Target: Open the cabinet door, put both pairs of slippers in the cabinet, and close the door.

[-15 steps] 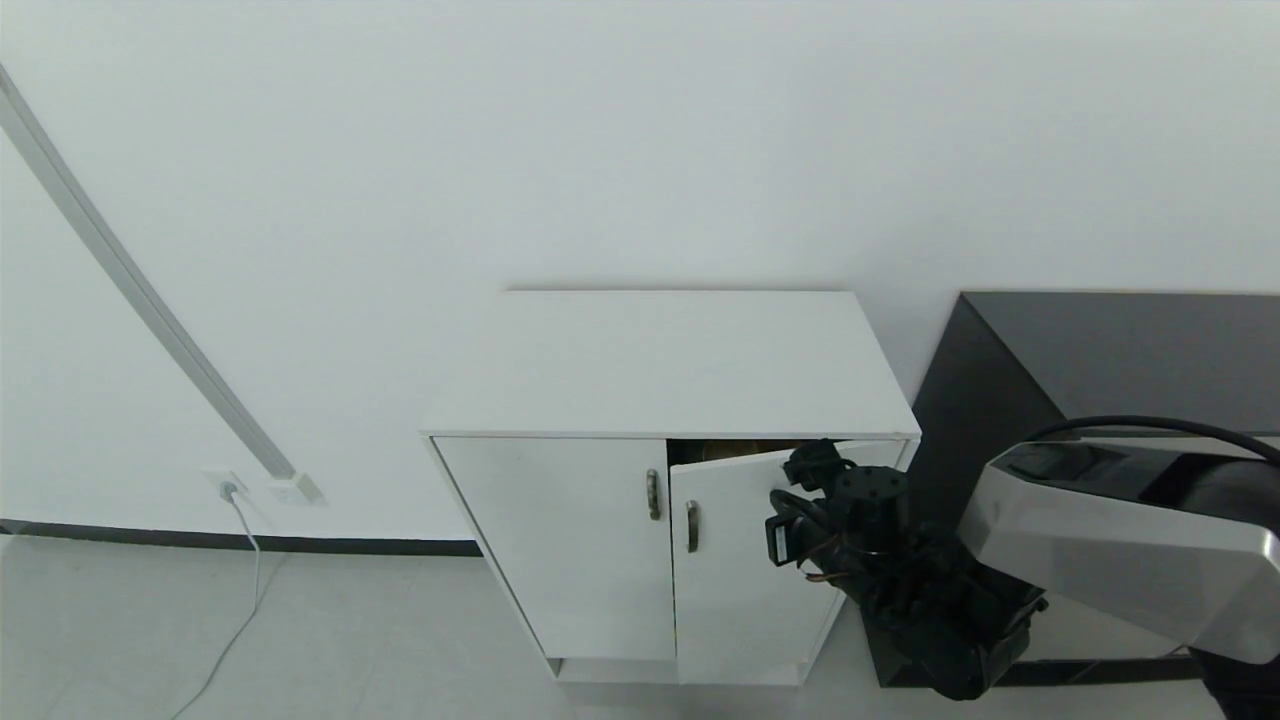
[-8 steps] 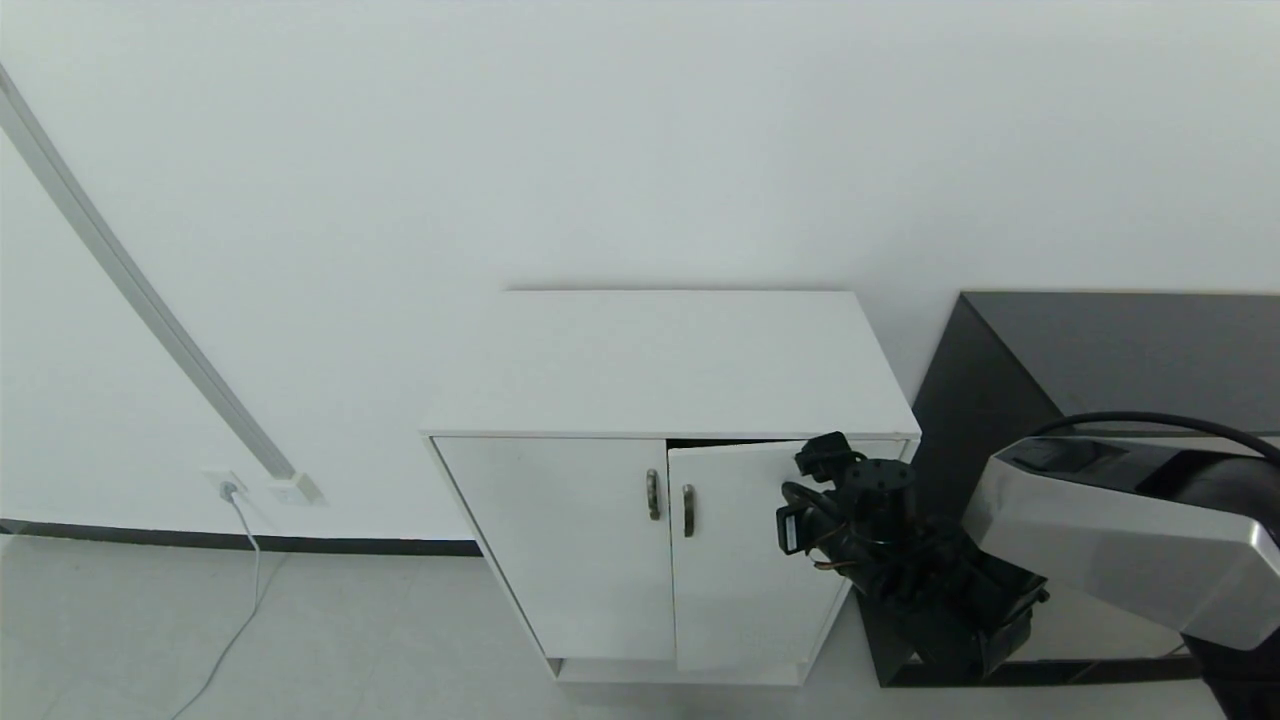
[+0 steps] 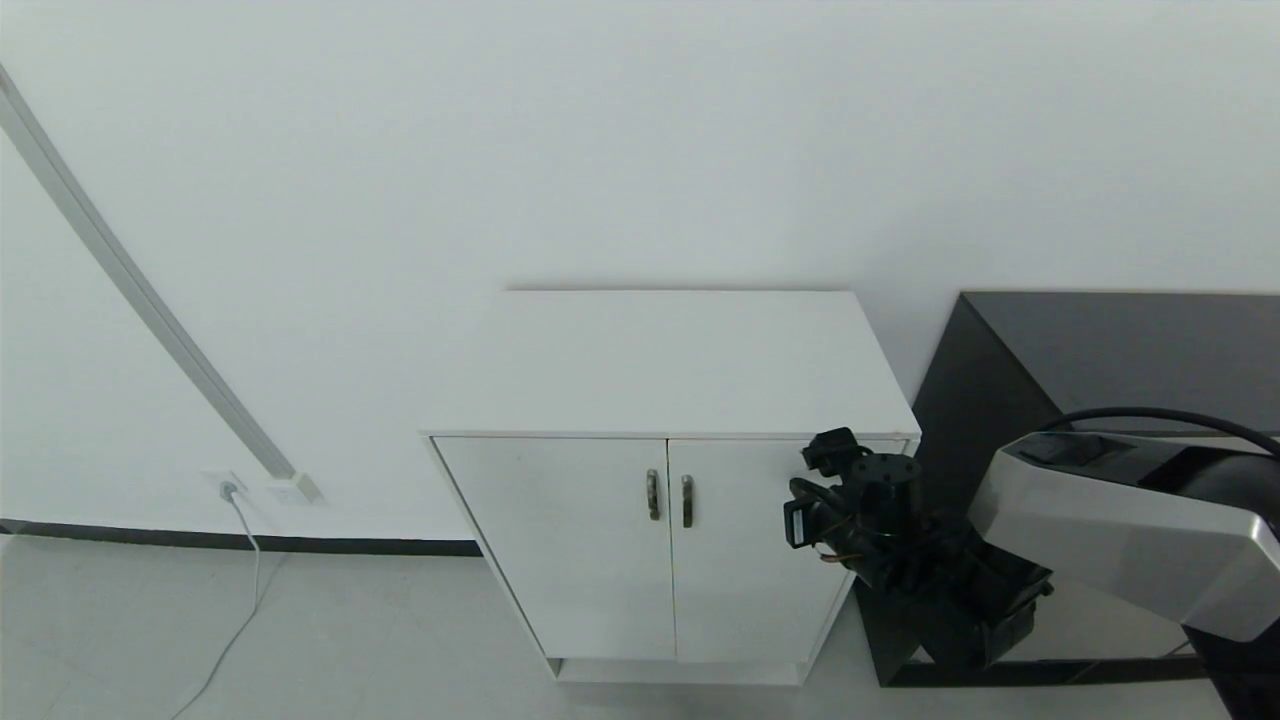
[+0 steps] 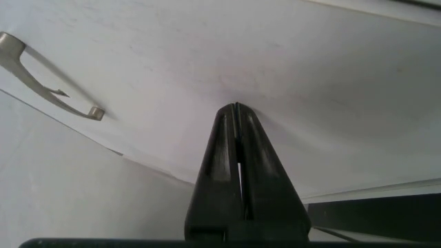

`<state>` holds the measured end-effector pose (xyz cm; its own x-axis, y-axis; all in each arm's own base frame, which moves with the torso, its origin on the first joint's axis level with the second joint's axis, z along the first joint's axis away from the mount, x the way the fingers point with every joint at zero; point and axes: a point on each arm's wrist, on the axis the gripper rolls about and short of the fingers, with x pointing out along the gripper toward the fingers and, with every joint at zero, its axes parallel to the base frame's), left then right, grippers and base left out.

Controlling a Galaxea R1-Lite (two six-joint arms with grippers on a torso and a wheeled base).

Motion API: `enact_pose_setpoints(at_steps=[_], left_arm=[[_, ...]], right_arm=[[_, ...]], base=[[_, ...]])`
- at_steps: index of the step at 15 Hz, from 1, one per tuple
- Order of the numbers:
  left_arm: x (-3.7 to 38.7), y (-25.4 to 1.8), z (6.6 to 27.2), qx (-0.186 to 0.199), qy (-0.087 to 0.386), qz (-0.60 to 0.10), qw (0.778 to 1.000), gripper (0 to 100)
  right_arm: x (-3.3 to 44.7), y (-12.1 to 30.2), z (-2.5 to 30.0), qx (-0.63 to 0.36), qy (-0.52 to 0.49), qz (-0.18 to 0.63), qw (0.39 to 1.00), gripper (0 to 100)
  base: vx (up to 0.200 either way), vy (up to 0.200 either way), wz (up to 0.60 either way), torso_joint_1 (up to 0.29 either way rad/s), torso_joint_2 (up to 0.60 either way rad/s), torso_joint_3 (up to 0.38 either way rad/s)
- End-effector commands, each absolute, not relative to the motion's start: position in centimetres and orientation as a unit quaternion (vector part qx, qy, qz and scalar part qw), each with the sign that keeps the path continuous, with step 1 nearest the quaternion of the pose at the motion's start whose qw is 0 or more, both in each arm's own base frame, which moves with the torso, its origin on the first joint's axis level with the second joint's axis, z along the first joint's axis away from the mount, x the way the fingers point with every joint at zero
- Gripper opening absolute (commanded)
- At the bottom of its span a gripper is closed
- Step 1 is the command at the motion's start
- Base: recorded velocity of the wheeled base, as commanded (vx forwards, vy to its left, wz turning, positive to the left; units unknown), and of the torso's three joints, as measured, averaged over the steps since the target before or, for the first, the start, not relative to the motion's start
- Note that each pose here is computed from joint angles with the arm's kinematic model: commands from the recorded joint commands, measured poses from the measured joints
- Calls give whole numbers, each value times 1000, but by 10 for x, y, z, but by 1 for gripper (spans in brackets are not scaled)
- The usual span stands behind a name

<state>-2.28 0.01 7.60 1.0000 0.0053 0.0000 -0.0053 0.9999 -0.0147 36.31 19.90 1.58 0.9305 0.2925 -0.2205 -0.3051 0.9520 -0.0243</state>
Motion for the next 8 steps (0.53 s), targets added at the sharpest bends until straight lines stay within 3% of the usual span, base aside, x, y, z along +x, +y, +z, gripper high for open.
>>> enact_pose_setpoints(at_steps=[1, 8], left_arm=[[-23, 0, 76, -8, 0, 3, 1000, 0], [-23, 0, 76, -8, 0, 3, 1000, 0]], right_arm=[[364, 198, 17, -28, 106, 151, 983, 0], [368, 195, 18, -26, 103, 145, 984, 0]], base=[[0, 0, 0, 0, 0, 0], [0, 0, 0, 0, 0, 0]])
